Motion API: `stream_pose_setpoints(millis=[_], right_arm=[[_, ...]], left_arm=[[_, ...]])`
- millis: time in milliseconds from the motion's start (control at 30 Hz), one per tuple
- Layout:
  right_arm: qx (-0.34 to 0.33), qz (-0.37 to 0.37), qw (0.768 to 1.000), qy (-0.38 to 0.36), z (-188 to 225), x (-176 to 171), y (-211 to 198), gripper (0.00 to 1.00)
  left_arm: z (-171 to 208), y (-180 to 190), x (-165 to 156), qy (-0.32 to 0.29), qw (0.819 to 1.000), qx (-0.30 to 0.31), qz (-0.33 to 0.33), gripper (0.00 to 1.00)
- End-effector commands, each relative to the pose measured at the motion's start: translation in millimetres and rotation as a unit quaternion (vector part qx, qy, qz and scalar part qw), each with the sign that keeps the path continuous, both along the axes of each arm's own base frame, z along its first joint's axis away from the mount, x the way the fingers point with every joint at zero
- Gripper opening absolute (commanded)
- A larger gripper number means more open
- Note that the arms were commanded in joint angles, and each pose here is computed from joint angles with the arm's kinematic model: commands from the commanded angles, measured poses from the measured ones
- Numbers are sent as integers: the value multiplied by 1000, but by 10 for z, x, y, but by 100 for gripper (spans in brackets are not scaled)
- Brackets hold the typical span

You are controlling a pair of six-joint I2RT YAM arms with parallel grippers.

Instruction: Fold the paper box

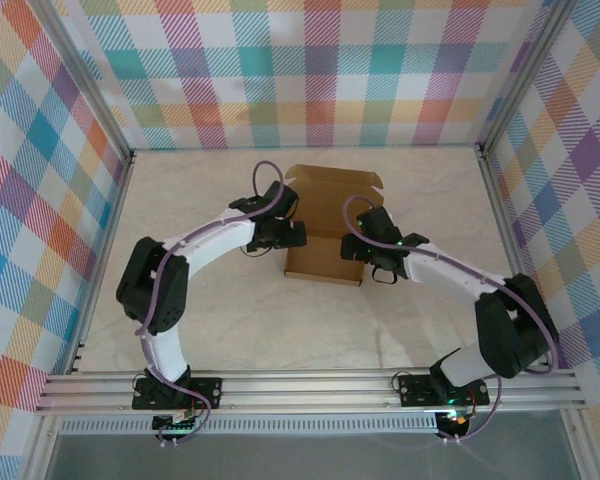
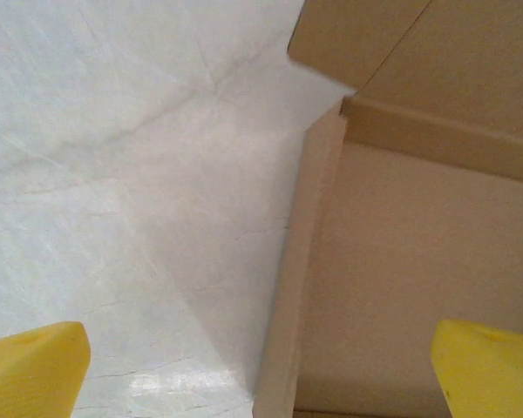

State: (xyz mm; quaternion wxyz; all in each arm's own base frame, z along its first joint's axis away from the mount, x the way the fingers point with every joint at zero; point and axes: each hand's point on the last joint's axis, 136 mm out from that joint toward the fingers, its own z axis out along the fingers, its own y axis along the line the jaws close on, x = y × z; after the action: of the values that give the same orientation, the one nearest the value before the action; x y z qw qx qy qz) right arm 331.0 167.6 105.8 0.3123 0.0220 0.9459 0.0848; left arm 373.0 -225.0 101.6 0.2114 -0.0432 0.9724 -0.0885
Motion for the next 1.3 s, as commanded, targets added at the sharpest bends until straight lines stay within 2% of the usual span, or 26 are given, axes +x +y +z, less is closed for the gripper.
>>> stream_pose_setpoints(millis=[0,100,167,333,500,600,733,767,867,1000,1067,1267], right_arm=[[-13,42,997,-57,359,31,-2,92],[-3,61,996,-68,585,28,-46,92],[1,67,996,-64,710,32,-98,92],[1,103,992,-72,1090,92,-187,92],[22,126,989,-80,1282,151,-248,92],[23,131,988,-79,1307,151,-267,92],[28,132,988,-71,1239,137,-262,91],[30,133,988,-68,1218,130,-257,91],[38,132,989,-61,1163,110,-241,91],[41,128,989,-56,1121,84,-247,91],[40,127,989,-56,1110,81,-253,91],[40,126,990,-53,1084,75,-259,91]], left_arm=[[518,-10,189,-71,996,-55,-20,100],[650,86,315,-76,994,-71,-34,97],[764,106,402,-90,992,-68,-58,89],[1012,-8,592,-114,977,-18,-181,80],[939,-77,795,-90,958,23,-271,69],[874,-73,854,-67,945,38,-317,67],[864,-127,909,-57,925,34,-375,61],[849,-131,934,-59,922,32,-381,60],[807,-102,1015,-60,918,31,-391,45],[811,-80,1062,-55,918,16,-393,43],[816,-109,1049,-55,915,6,-399,36],[825,-208,1025,-57,911,-24,-408,39]])
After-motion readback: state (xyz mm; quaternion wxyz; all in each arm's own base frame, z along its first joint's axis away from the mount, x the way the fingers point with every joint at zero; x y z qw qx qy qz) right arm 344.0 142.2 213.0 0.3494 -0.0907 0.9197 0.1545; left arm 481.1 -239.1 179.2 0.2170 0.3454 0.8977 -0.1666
